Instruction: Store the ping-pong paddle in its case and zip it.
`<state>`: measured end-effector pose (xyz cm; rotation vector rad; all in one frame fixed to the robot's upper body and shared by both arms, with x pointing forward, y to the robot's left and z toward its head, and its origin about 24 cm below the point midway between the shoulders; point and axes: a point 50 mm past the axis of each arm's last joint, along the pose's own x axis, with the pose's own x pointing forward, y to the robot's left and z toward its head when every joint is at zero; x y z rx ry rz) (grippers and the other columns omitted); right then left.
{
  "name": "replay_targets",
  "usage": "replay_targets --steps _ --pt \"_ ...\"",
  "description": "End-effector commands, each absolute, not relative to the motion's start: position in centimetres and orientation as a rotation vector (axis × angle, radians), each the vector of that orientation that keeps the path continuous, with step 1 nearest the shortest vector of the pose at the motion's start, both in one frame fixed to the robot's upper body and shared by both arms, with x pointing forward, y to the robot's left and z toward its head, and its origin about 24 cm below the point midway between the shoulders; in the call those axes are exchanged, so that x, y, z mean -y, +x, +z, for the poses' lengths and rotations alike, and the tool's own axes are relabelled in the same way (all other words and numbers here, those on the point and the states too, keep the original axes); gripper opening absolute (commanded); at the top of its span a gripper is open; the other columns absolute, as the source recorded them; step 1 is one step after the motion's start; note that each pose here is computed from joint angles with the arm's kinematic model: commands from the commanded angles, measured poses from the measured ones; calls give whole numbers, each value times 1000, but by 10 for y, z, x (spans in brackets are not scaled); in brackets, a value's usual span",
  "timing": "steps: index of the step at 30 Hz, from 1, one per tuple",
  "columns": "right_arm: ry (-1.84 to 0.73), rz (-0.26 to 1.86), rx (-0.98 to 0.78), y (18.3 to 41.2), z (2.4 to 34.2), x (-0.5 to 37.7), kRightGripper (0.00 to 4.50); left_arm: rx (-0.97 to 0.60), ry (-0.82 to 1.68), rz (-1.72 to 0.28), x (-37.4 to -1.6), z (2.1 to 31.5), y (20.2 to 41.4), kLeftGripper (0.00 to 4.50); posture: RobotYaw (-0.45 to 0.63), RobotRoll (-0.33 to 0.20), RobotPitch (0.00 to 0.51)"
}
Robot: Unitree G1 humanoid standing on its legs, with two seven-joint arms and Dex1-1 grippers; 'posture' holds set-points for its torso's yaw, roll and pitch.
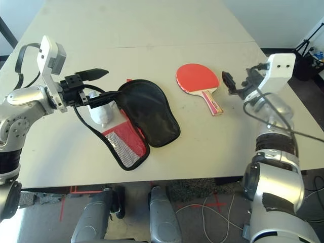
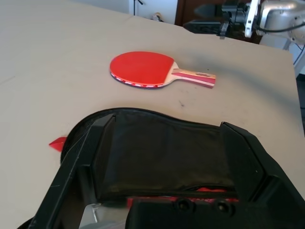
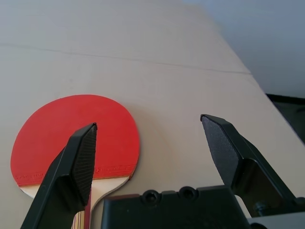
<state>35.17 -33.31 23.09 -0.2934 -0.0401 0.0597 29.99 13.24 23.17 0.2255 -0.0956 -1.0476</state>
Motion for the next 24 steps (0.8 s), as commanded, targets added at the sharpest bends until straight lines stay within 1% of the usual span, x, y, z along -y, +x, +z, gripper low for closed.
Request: replay_targets --steps 1,4,7,10,13,20,24 --pt "-302 37 -106 350 236 326 4474 73 233 -1067 -128 222 300 4500 -96 0 205" --pt "-240 49 -228 349 241 313 4474 72 234 -1077 -126 219 301 4500 -103 0 205" --pt "-207 11 -364 349 240 305 4474 71 233 -1085 -124 218 301 4500 -108 0 207" --pt "-183 2 -451 350 239 295 4474 70 232 -1090 -122 216 301 4500 -109 0 207" --pt "-160 9 -503 355 235 288 4474 70 232 -1094 -121 216 301 4500 -107 0 209" --pt "-163 9 -606 365 206 284 4474 73 239 -1098 -118 216 301 4500 -96 0 210" --pt "-166 3 -635 371 193 284 4474 75 244 -1096 -118 217 300 4500 -85 0 211"
